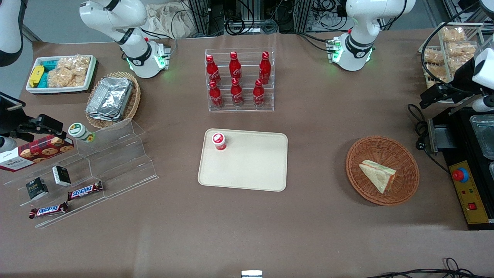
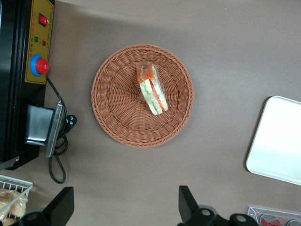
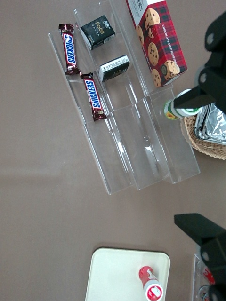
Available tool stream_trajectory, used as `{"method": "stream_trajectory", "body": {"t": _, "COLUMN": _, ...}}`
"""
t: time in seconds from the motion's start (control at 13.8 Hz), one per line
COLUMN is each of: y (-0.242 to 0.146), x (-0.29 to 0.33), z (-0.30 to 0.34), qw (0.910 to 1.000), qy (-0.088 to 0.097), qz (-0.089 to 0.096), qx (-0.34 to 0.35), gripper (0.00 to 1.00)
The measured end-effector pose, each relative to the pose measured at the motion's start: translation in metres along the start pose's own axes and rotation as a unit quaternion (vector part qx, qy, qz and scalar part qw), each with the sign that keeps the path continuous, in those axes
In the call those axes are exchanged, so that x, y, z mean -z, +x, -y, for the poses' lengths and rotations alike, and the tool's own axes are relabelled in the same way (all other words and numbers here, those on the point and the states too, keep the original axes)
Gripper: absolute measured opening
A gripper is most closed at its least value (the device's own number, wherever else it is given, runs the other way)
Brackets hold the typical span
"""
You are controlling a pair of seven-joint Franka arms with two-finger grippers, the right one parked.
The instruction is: Place sandwich from basket to tray
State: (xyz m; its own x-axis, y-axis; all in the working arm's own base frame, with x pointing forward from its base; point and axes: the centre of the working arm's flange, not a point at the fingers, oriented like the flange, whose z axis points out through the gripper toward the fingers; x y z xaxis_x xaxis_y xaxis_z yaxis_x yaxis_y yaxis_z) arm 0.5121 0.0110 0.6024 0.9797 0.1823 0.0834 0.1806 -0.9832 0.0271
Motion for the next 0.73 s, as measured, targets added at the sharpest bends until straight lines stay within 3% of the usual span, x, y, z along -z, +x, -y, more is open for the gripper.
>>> {"method": "stream_trajectory", "body": {"t": 0.36, "y": 0.021, "x": -0.043, "z": 0.012, "qw": 0.9992, "qy": 0.004, "qz": 0.034, "qx": 0.02, "gripper": 1.0}}
{"method": "stream_trajectory", "body": {"t": 0.73, "y": 0.063, "x": -0.125, "z": 0.024, "qw": 0.9938, "qy": 0.007, "qz": 0.043, "qx": 0.102, "gripper": 1.0}}
